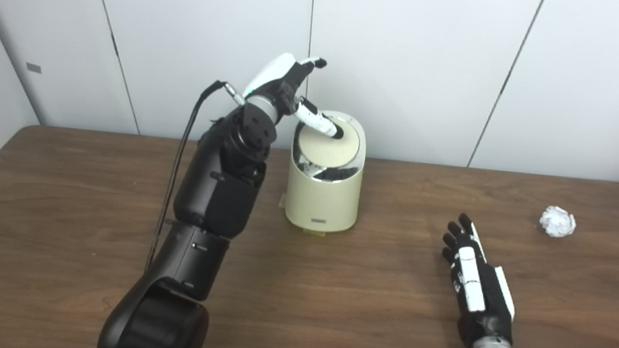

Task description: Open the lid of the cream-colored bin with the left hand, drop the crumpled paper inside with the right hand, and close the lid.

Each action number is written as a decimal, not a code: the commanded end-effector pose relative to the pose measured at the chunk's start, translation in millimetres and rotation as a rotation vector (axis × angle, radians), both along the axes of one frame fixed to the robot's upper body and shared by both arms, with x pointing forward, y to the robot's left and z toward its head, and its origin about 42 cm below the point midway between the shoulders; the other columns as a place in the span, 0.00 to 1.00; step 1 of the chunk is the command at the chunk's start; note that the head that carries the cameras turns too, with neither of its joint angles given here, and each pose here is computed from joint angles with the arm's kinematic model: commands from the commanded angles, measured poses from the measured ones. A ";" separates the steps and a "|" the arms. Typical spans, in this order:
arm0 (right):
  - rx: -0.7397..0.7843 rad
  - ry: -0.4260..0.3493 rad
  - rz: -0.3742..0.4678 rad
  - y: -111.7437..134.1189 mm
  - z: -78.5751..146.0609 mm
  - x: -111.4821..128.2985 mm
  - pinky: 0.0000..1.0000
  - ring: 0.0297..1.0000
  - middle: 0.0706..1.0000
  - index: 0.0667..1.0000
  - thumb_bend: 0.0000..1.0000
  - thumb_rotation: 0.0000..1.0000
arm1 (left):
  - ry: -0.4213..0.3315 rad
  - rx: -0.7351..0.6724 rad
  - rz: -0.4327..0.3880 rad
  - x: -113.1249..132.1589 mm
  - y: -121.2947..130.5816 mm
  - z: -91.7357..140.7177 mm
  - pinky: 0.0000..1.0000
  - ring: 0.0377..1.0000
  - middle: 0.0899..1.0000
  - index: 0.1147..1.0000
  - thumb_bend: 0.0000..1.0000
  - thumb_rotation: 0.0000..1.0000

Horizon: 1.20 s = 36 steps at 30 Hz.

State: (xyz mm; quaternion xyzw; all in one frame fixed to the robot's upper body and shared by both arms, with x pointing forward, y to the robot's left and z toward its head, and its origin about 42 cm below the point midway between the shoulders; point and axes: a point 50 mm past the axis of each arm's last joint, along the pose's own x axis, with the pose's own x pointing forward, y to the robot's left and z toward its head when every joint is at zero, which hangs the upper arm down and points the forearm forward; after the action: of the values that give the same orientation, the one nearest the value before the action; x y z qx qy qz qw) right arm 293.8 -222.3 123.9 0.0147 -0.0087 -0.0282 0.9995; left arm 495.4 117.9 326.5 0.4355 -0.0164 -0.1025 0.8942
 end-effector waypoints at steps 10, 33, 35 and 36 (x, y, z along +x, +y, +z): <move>0.012 -0.058 -0.012 -0.3 19.8 5.1 0.95 0.94 0.95 0.96 0.51 0.87 | -0.162 0.175 0.008 -2.3 -4.3 17.2 0.74 0.91 0.97 0.95 0.93 0.09; 0.020 -0.068 -0.002 -0.2 27.4 1.0 0.96 0.94 0.94 0.95 0.52 0.87 | -0.242 0.468 -0.081 -10.6 -3.3 -5.5 0.88 0.96 0.99 0.94 0.96 0.07; 0.024 -0.072 -0.001 -0.4 27.5 1.4 0.97 0.94 0.94 0.95 0.52 0.87 | -0.246 0.505 -0.095 -11.6 -5.0 -10.2 0.87 0.95 0.98 0.94 0.96 0.07; 0.024 -0.074 0.002 -0.8 27.2 1.8 0.97 0.95 0.94 0.95 0.52 0.87 | -0.246 0.519 -0.101 -12.1 -6.0 -13.7 0.85 0.94 0.97 0.94 0.97 0.06</move>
State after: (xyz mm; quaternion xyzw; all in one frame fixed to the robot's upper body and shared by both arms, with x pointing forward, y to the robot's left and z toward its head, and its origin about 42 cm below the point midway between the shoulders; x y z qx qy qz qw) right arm 289.2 -224.7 134.4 0.0237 -0.0066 -0.0325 0.9992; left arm 481.3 114.3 303.5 0.6365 -0.1021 -0.1006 0.7579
